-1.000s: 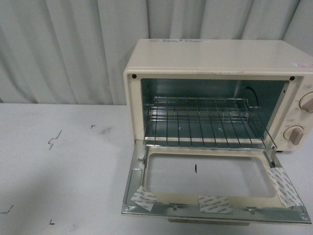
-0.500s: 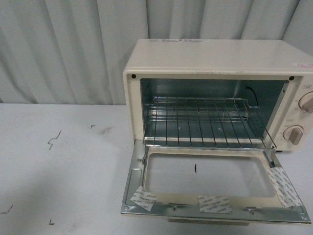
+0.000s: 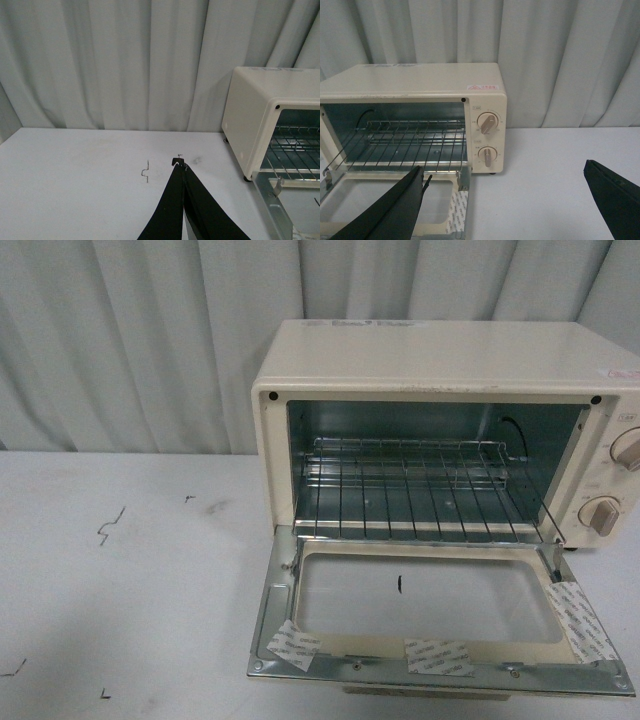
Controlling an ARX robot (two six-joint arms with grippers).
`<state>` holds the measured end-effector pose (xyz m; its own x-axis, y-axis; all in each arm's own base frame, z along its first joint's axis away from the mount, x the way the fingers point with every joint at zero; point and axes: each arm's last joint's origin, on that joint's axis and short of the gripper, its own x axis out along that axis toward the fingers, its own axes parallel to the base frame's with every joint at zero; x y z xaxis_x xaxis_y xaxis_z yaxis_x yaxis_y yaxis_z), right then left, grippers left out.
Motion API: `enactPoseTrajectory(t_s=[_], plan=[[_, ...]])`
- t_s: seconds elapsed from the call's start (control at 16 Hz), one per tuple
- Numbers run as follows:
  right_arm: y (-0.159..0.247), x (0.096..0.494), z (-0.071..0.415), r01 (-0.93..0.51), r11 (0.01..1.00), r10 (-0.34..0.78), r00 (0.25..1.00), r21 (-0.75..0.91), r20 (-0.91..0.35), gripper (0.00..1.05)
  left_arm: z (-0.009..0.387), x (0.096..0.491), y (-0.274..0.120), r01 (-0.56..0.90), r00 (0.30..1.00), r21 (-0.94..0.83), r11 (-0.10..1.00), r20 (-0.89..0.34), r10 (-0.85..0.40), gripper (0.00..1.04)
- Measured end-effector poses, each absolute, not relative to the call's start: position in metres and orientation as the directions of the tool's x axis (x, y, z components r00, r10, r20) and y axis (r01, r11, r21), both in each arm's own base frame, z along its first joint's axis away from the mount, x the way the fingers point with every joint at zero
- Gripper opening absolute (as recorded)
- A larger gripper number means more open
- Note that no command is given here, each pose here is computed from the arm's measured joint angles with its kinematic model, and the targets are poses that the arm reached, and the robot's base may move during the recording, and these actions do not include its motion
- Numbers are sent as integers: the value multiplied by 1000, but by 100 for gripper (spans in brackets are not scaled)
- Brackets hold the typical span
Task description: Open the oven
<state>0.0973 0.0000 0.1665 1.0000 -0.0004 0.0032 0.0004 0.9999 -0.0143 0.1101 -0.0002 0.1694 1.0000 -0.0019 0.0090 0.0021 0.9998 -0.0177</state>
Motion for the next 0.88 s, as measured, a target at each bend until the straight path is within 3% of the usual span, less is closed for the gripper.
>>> enactPoseTrajectory(t_s=[0.5, 0.56, 0.62, 0.88], plan=[[0, 97, 167, 0, 1000, 0, 1000, -14, 4, 98, 166, 98, 0, 2, 1000, -17, 1000, 1, -2, 2], [0, 97, 167, 0, 1000, 0, 1000, -14, 4, 98, 166, 98, 0, 2, 1000, -18, 1000, 0, -2, 9], [0, 97, 167, 0, 1000, 0, 1000, -14, 4, 98, 166, 98, 0, 2, 1000, -18, 1000, 0, -2, 26], [0, 97, 167, 0, 1000, 0, 1000, -14, 4, 98, 166, 98, 0, 2, 1000, -17, 1000, -1, -2, 74]])
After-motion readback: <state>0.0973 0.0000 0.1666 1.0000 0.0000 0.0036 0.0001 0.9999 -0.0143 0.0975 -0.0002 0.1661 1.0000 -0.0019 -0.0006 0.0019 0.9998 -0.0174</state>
